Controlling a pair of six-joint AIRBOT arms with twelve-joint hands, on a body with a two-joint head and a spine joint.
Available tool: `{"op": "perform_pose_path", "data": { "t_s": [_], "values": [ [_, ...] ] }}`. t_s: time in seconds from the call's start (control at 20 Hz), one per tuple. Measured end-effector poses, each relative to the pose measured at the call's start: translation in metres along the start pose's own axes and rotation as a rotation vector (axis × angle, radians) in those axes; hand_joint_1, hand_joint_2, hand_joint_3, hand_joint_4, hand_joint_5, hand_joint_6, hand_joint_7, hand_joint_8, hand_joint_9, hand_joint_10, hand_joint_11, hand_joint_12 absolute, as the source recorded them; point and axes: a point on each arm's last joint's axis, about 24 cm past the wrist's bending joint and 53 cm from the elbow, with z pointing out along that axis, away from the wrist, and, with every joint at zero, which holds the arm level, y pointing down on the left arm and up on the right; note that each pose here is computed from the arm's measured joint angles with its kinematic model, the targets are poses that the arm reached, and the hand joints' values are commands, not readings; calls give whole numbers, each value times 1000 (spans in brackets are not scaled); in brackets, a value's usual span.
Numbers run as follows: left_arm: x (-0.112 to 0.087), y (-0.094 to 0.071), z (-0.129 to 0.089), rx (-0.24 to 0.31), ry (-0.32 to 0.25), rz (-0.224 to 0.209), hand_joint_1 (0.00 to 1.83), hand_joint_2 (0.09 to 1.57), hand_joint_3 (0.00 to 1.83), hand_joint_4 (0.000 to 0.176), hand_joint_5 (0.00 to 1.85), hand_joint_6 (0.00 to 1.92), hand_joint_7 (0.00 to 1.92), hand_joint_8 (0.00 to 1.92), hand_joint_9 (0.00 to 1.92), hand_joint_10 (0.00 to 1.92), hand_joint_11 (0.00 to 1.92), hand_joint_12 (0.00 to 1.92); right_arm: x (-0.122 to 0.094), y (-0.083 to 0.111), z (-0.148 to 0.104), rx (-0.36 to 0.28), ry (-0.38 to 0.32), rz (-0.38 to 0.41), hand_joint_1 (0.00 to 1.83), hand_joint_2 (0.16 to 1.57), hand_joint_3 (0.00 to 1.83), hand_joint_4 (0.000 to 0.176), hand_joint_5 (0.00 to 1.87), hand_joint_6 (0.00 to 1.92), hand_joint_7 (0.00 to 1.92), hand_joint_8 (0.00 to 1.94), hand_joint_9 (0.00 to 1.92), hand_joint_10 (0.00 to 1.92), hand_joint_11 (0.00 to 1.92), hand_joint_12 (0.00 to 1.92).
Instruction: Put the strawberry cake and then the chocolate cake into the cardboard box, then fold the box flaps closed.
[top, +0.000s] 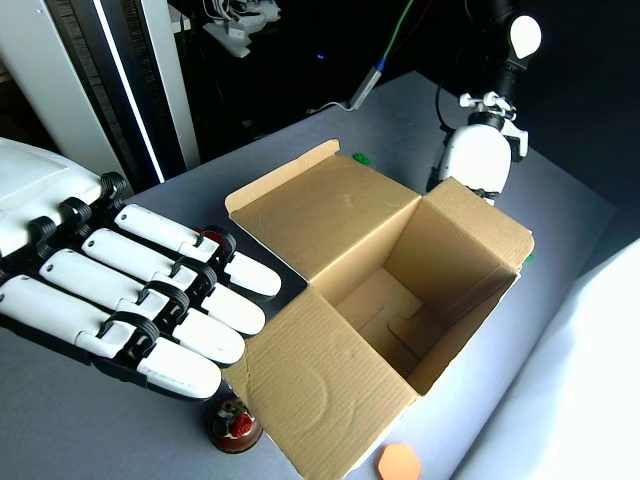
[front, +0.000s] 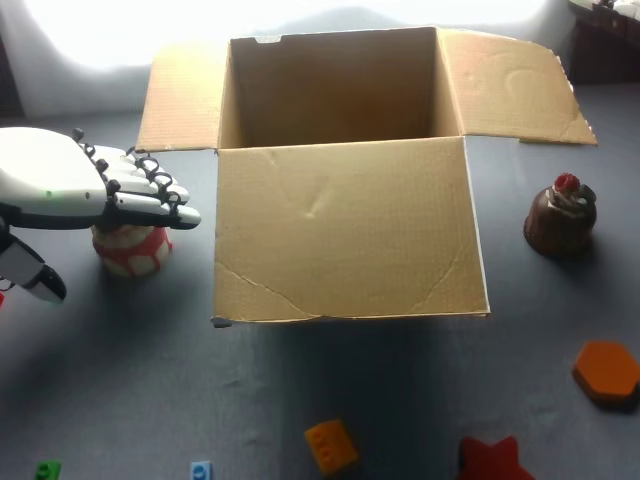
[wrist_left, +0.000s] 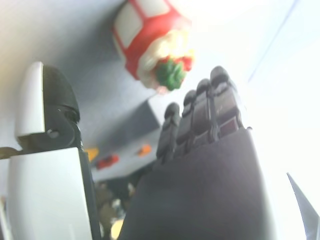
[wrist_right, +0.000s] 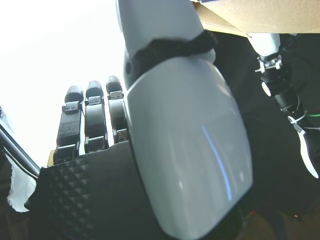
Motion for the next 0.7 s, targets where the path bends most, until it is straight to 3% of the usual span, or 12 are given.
{"op": "perform_pose_path", "data": {
  "t_s": [0.3, 0.6, 0.7],
  "values": [
    [1, -1, 16, 12, 6, -8, 1171, 971, 7, 76, 0, 0, 0, 0, 0, 0, 0, 15, 19, -13, 2, 66, 77, 148, 1263, 1025, 28, 18, 0, 0, 0, 0, 0, 0, 0, 0],
    [6, -2, 26, 15, 31, 21, 1171, 983, 9, 75, 0, 0, 0, 0, 15, 6, 29, 14, 19, -21, 3, 86, 82, 161, 1277, 1014, 20, 15, 0, 0, 0, 0, 0, 0, 0, 0],
    [4, -2, 28, 15, 26, 20, 1182, 988, 11, 82, 0, 0, 0, 0, 14, 4, 41, 22, 19, -21, 3, 85, 82, 157, 1247, 1028, 25, 15, 0, 0, 0, 0, 0, 0, 0, 0]
  ]
}}
